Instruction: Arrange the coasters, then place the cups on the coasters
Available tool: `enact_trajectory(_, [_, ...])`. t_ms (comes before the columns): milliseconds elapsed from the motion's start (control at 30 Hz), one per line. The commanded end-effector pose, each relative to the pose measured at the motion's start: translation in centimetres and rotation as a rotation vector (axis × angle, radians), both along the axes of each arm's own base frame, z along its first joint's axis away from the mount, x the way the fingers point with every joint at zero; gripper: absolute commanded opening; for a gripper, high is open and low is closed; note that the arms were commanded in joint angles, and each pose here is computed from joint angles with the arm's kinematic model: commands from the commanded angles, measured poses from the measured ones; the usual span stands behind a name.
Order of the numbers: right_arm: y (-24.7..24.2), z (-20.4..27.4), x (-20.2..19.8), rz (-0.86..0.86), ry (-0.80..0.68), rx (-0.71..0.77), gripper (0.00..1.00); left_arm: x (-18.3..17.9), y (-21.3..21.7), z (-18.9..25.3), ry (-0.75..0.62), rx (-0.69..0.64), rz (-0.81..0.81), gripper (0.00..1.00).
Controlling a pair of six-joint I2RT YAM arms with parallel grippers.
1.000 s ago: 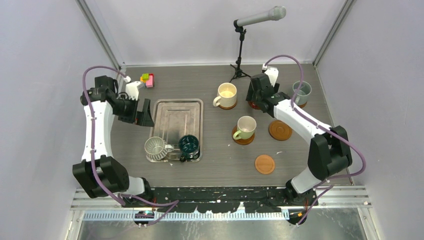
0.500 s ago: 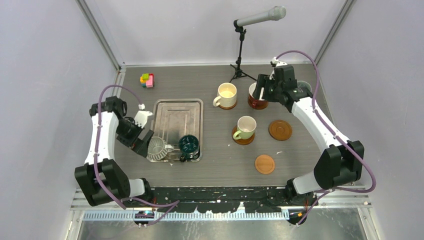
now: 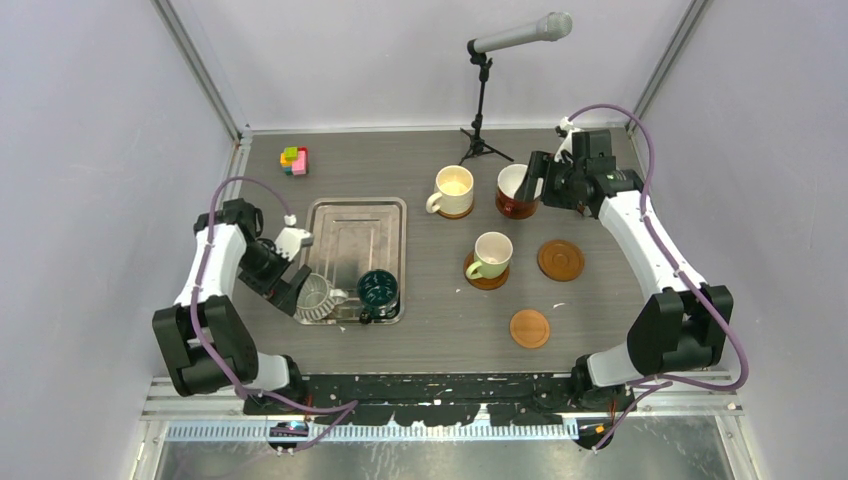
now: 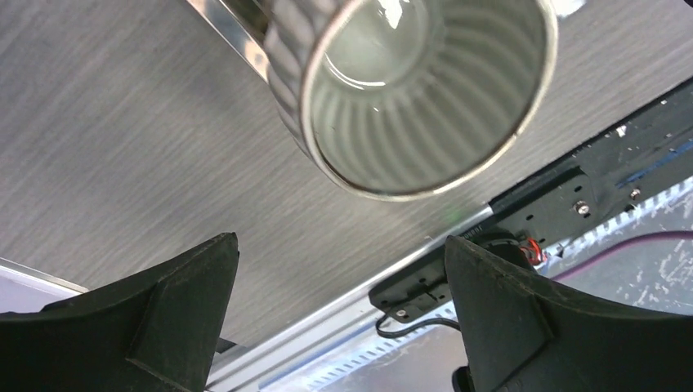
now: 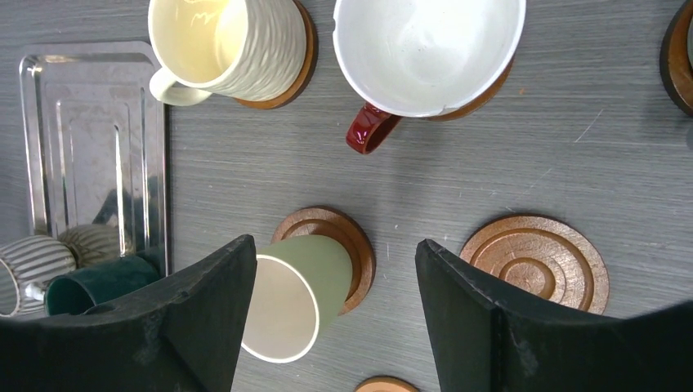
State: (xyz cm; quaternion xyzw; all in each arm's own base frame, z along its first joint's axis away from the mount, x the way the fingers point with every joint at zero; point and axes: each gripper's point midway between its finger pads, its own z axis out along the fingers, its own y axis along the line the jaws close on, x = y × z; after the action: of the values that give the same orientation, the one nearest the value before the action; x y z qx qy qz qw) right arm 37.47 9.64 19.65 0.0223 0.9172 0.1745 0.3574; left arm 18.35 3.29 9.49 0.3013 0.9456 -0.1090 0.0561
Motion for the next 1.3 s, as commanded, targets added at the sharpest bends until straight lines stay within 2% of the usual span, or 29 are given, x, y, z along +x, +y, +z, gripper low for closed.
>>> enact_trajectory(0, [-0.2, 2.1, 0.4, 0.015, -0.044, 0.040, 0.76, 2.8, -0.1, -0.8, -0.083, -0.001, -0.006, 1.00])
enact_trajectory(167, [-0.7, 1.8, 0.4, -0.002, -0.030, 0.062, 0.76, 5.9, -0.3, -1.5, -0.111, -0.015, 0.001, 0.98])
enact_trajectory(433, [-1.1, 1.3, 0.3, -0.015, -0.011, 0.080, 0.76, 12.9, -1.8, -1.3, -0.205, -0.051, -0.022, 0.94])
enact_trajectory(533, [-1.0, 1.2, 0.2, -0.015, -0.005, 0.088, 0.76, 16.1, -2.1, -0.7, -0.265, -0.022, -0.040, 0.94])
enact_trajectory(700, [-1.1, 1.2, 0.1, -0.025, -0.003, 0.093, 0.76, 19.9, -2.0, 1.3, -0.328, -0.005, 0.092, 0.94])
enact_trajectory(800, [-1.4, 1.4, 0.0, -0.043, -0.007, 0.094, 0.76, 19.2, -3.1, 3.4, -0.353, -0.070, 0.211, 0.93])
enact_trajectory(967, [-1.7, 1.5, -0.5, -0.046, -0.008, 0.081, 0.76, 14.3, -5.3, 6.3, -0.415, -0.192, 0.362, 0.97])
enact_trajectory(1133, [-2.5, 1.7, -0.5, -0.053, 0.000, 0.082, 0.76, 9.0, -8.6, 4.7, -0.238, -0.310, 0.371, 0.93])
enact_trajectory(1267, [-4.4, 2.5, -0.1, -0.101, -0.013, 0.119, 0.76, 7.6, -9.3, 2.4, -0.157, -0.250, 0.407, 0.88])
